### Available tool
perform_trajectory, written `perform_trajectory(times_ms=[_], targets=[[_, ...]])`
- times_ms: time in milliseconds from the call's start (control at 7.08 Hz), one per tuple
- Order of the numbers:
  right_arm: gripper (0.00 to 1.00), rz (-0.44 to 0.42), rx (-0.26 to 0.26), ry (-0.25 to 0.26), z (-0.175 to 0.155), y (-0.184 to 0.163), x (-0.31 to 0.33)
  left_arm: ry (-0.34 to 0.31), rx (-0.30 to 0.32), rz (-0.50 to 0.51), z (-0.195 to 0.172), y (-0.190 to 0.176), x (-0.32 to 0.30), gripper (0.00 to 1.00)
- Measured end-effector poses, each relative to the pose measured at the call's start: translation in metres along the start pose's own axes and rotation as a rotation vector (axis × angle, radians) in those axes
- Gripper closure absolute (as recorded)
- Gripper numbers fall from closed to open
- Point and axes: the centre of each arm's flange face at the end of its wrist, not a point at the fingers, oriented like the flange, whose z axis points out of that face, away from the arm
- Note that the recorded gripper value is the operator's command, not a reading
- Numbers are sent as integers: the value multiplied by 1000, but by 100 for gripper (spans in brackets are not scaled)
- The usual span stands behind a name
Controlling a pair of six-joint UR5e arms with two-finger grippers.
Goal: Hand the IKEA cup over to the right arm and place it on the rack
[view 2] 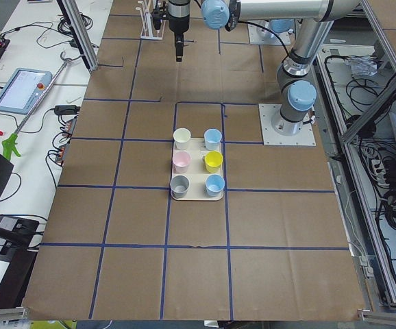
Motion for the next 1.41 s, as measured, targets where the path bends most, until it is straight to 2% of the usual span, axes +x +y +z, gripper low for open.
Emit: perform_trajectory(times_ms=[1412], targets=[[0,-1,-15,0,7,-4,0,-1,5,5,-2,3,-3,0]])
